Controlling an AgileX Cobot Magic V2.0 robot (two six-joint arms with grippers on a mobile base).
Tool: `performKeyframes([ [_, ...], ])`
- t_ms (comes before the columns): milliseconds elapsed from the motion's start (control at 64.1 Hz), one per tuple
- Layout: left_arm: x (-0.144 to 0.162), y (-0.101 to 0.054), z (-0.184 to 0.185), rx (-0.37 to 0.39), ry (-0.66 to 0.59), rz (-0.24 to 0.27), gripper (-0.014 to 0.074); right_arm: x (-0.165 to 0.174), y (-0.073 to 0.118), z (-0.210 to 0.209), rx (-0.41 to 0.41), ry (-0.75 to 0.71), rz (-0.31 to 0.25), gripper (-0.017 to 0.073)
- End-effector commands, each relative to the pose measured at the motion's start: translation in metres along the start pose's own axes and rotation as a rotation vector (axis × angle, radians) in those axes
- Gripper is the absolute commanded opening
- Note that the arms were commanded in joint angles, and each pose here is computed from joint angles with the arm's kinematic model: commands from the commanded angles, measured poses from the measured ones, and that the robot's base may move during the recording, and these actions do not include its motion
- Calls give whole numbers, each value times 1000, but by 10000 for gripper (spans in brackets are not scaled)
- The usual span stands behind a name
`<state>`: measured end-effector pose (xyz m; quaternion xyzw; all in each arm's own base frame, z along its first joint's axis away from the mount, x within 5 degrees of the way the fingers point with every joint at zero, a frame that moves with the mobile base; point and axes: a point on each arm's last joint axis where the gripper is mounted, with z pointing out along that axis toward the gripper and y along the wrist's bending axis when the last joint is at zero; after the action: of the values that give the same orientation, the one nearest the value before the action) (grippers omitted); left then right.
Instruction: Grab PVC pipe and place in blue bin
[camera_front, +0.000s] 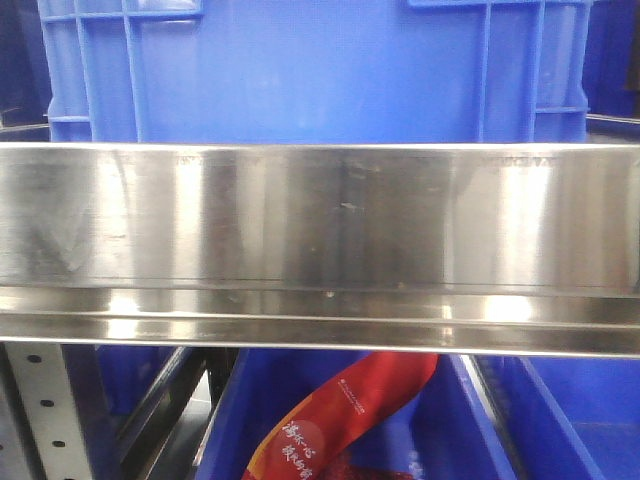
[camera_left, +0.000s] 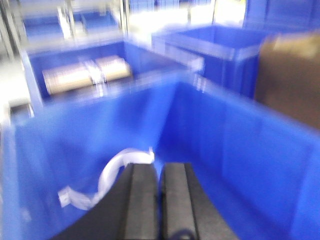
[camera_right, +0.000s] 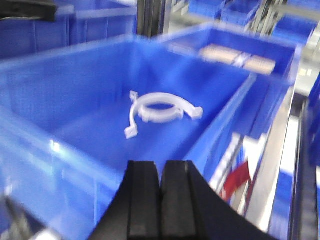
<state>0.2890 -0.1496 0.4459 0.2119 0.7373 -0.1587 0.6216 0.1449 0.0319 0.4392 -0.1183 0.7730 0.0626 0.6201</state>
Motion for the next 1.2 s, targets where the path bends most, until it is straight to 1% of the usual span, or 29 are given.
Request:
performKeyframes([
  [0,-14,0,-20,-1,-46,-3,-111,-10,-2,-3,18,-113,20,-162],
  [78,-21,5,-38,-21,-80,-5,-111,-15,-2,-4,20,-169,38,-162],
  [125,-21,7,-46,-30,-87,-16,-111,-16,-2,-4,20,-174,40,-162],
  [172,-18,9,-56,-44,-92,-43,-111,-13,-2,-2,19,-164,54,-162],
  [203,-14,12,-63,-56,-91,-49,-111,-11,-2,-2,17,-160,70,-162],
  [281,-2,16,-79,-87,-107,-68,-111,-1,-2,-2,22,-164,79,-162],
  [359,22,18,-96,-118,-113,-111,-111,11,-2,-8,35,-212,98,-162],
  [421,40,18,-113,-138,-130,-153,-111,27,-1,-12,45,-235,102,-162],
  [499,64,17,-136,-165,-152,-182,-111,45,0,-18,47,-230,103,-162],
  [640,99,13,-171,-213,-211,-183,-111,71,3,-29,45,-223,117,-162],
  [780,118,9,-198,-248,-278,-176,-111,77,4,-38,48,-259,115,-162],
  [983,125,4,-218,-261,-327,-166,-111,76,4,-39,48,-263,115,-162],
  [1186,126,3,-220,-256,-322,-165,-111,76,4,-39,48,-263,115,-162],
])
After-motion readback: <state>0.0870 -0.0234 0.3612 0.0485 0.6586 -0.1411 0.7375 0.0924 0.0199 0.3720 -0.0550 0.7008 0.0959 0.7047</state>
